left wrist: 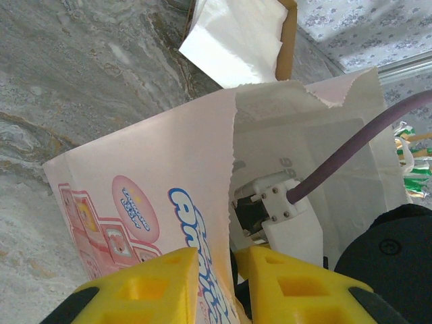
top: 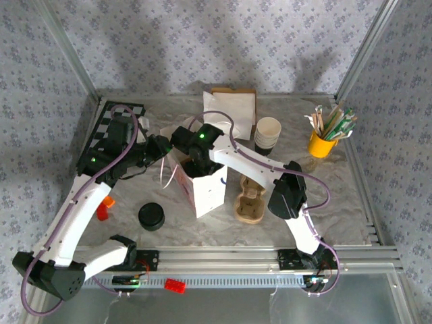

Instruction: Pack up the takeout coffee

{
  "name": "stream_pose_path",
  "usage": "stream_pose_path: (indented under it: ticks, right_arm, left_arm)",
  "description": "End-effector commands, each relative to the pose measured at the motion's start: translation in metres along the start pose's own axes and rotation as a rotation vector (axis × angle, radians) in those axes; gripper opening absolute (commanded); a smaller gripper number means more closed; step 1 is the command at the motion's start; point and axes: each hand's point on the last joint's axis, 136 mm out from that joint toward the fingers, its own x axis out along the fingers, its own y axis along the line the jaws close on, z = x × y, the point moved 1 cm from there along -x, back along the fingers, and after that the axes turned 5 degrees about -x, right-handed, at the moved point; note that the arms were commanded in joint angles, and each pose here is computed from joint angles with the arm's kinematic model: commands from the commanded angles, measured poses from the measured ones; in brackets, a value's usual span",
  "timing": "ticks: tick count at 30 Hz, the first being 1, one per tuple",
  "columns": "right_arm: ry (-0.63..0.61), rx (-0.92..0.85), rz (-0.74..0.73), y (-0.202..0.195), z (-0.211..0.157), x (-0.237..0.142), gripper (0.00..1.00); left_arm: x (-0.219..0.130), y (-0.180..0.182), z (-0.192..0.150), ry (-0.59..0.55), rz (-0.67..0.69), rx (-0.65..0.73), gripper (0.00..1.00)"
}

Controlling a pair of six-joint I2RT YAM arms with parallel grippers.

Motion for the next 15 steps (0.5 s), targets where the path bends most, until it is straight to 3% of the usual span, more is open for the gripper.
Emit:
stream_pose_path:
  ticks: [1,15]
  right_arm:
    - [-0.009,-0.010,-0.034,-0.009,0.001,0.000,0.65]
    - [0.017,-0.002,-0.034,-0.011,-0.004,0.016,0.65]
  left_arm:
    - [-0.007,-0.017,0.001,0.010,-0.052,0.030,0.25]
    - [-0.011,-0.020,0.004,-0.002,-0.057,0.034,0.26]
